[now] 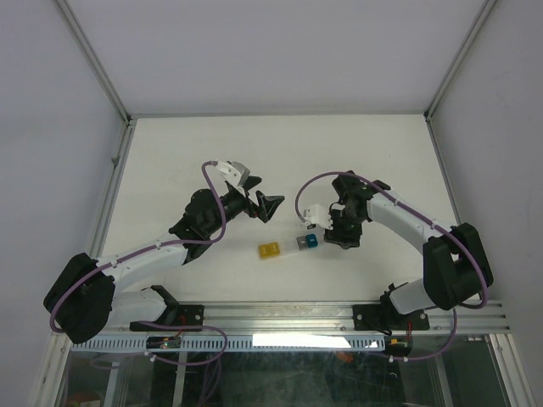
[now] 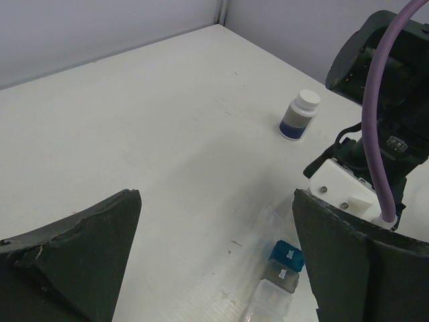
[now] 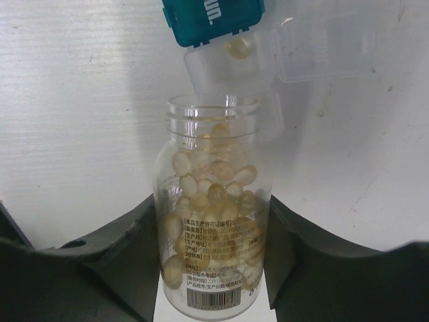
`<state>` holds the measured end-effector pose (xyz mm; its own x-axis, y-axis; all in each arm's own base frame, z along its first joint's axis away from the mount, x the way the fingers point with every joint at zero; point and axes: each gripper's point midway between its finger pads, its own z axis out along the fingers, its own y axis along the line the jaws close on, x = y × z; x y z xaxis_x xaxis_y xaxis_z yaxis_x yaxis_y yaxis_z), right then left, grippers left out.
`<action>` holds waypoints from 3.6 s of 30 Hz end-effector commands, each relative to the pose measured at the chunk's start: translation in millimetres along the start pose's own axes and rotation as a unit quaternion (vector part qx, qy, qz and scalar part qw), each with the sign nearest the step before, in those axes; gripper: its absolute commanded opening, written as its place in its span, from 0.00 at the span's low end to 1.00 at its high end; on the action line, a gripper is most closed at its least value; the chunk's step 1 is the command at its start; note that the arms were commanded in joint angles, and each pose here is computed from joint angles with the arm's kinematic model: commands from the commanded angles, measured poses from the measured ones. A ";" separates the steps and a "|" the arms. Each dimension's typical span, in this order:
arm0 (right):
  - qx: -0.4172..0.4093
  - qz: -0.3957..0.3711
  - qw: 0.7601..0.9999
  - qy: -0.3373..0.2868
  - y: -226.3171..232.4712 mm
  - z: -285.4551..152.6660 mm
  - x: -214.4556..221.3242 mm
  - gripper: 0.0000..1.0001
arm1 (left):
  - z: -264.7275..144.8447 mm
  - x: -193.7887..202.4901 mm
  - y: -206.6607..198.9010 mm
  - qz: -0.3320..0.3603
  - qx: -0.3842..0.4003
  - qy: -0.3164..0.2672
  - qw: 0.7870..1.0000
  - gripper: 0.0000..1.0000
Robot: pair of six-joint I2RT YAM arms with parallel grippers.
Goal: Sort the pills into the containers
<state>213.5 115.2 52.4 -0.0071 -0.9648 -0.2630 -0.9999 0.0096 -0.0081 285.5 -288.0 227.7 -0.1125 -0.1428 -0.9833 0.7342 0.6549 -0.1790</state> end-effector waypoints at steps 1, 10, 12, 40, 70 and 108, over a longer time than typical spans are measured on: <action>0.004 -0.006 1.000 -0.016 -2.9 -8.1 -9.9 0.00 | 1.0 -13.8 -9.8 0.001 0.019 -0.027 0.999 0.99; 0.019 0.000 1.000 -0.005 -8.8 -5.5 -6.1 0.00 | 1.5 -13.1 -10.0 0.002 0.020 -0.026 0.999 0.99; 0.002 0.004 1.000 -0.010 -4.9 -6.6 -9.4 0.00 | 1.4 -13.2 -9.5 0.001 0.019 -0.026 0.999 0.99; 0.006 0.014 1.000 -0.005 -2.4 -7.5 -7.5 0.00 | 2.8 -12.8 -9.8 0.001 0.020 -0.024 1.000 0.99; 0.033 0.011 0.999 0.007 -7.3 -7.7 0.4 0.00 | 2.4 -12.6 -10.2 0.001 0.021 -0.024 0.999 0.99; 0.026 0.014 1.000 -0.009 -3.6 -7.3 -7.8 0.00 | 0.1 -12.2 -10.0 0.002 0.021 -0.027 0.999 0.99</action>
<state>208.2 112.8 51.1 -0.0467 -0.9687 -0.2439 -0.9988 0.0492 -0.0041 286.1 -288.8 227.0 -0.1120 -0.1431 -0.9833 0.7348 0.6542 -0.1789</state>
